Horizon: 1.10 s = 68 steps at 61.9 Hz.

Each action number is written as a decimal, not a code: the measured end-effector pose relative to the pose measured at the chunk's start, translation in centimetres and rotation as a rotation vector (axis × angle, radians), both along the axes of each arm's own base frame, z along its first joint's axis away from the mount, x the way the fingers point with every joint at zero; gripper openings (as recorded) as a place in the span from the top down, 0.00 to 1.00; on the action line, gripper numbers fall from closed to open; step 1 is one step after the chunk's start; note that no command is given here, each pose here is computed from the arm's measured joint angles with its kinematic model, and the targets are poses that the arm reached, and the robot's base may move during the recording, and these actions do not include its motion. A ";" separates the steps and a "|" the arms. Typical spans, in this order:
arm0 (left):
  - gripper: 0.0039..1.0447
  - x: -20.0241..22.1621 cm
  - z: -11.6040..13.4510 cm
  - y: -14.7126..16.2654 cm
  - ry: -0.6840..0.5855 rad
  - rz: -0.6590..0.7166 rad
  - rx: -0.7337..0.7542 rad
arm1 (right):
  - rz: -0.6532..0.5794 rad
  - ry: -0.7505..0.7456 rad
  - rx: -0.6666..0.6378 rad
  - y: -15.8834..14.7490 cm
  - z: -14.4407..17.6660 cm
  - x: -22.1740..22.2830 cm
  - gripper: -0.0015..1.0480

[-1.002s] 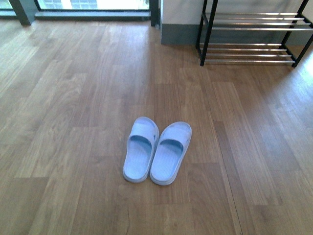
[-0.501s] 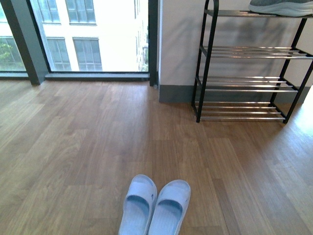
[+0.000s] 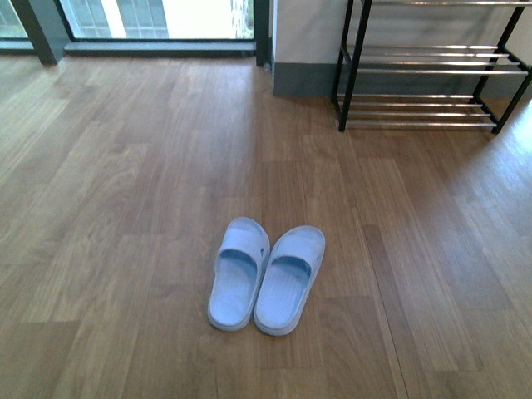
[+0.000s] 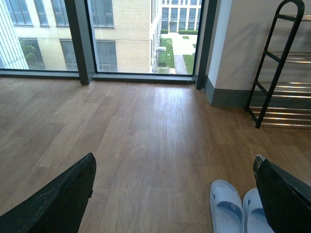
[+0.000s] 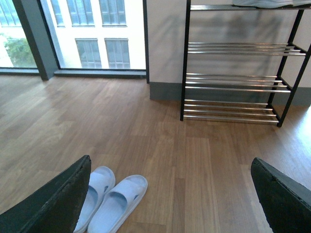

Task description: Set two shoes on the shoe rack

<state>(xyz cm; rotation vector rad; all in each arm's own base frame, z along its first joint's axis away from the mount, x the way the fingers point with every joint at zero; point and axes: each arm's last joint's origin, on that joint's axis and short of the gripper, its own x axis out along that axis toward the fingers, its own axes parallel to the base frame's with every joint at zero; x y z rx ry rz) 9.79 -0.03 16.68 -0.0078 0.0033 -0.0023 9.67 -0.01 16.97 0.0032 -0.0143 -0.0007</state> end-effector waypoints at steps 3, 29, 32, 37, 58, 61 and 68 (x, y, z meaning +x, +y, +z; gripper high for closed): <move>0.09 0.0 0.0 0.0 0.000 0.000 0.000 | 0.000 0.000 0.000 0.0 0.0 0.0 0.09; 0.09 0.0 0.0 0.0 0.000 0.000 0.000 | 0.000 0.000 0.000 0.0 0.0 0.0 0.09; 0.09 0.0 0.0 0.0 0.000 0.000 0.000 | 0.000 0.000 0.000 0.0 0.0 0.0 0.09; 0.09 0.0 0.0 0.0 0.000 0.000 0.000 | 0.000 0.000 0.000 0.0 0.0 0.0 0.09; 0.09 0.0 0.0 0.0 0.000 0.000 0.000 | 0.000 0.000 0.000 0.0 0.0 0.0 0.09; 0.09 0.0 0.0 0.0 0.000 0.000 0.000 | 0.000 0.000 0.000 0.0 0.0 0.0 0.09; 0.09 0.0 0.0 0.0 0.000 0.000 0.000 | 0.000 0.000 0.000 0.0 0.0 0.0 0.09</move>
